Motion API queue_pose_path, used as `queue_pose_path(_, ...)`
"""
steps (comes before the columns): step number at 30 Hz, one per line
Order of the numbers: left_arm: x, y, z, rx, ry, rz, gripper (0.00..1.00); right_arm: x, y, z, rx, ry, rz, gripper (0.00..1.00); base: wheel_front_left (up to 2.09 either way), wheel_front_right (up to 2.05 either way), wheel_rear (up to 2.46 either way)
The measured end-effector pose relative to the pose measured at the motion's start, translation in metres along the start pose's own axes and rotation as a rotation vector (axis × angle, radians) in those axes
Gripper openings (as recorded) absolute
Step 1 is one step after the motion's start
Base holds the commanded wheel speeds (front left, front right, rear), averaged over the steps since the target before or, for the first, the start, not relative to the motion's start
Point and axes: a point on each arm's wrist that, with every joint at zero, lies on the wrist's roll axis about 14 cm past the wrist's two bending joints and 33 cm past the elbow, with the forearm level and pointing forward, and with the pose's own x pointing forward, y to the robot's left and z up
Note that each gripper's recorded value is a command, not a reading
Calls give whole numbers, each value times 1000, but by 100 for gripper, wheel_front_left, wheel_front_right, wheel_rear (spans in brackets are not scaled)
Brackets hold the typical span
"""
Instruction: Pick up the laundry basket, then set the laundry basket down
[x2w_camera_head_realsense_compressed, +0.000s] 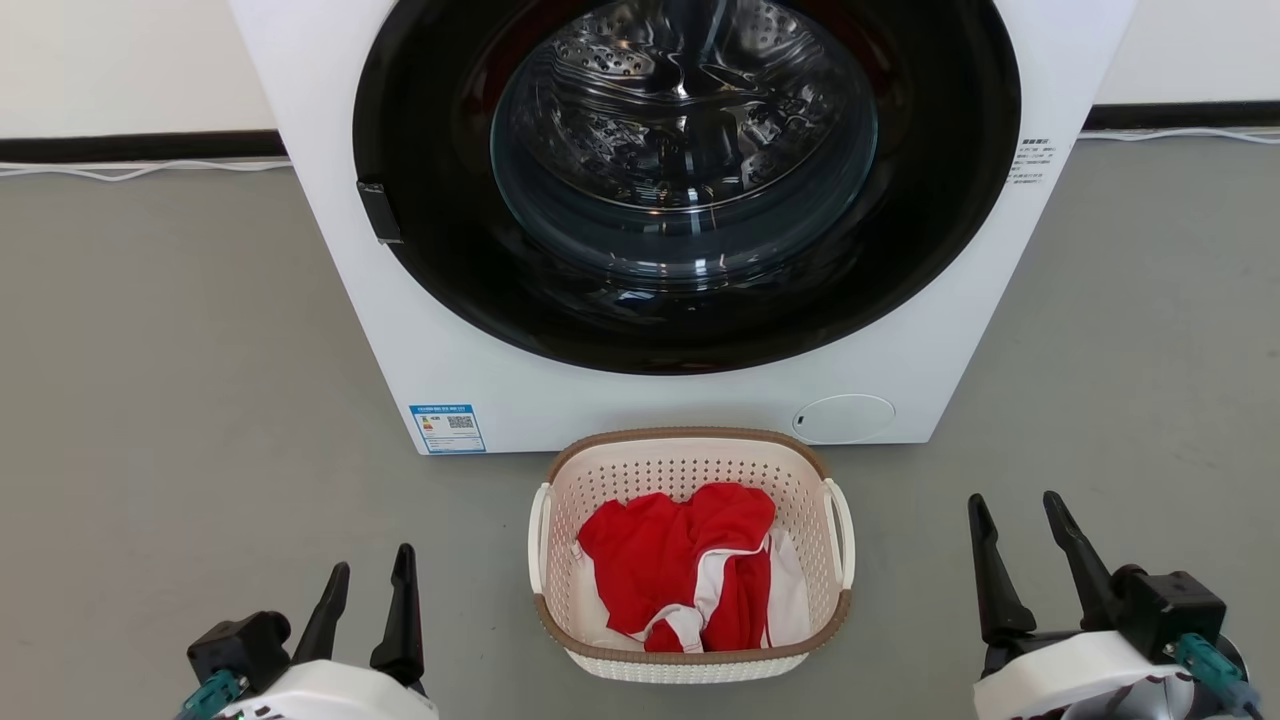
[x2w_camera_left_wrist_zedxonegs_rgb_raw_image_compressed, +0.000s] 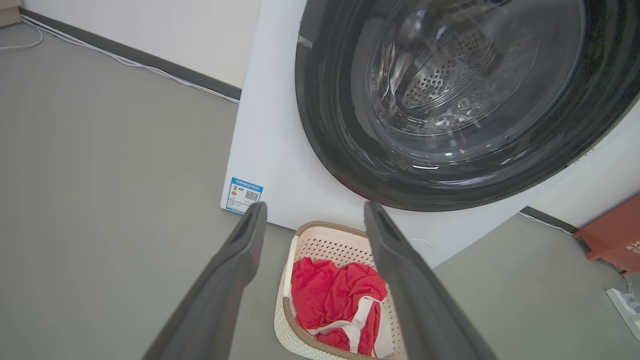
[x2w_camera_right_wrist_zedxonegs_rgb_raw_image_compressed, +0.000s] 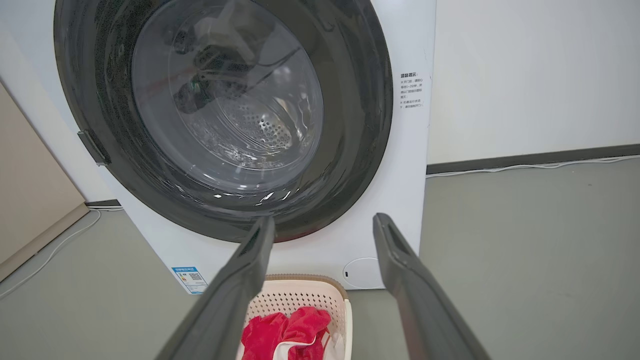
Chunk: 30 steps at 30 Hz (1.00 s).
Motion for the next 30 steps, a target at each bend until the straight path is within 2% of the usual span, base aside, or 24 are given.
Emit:
queue_pose_path(15, 4, -7, 2, 148, -22, -40, 100, 2, 7, 1, -181, -16, 47, 100, 0, 0, 0)
queue_pose_path(30, 5, -6, -2, 155, -11, -39, 100, 3, 5, -5, -186, 4, 45, 100, 0, 0, 0)
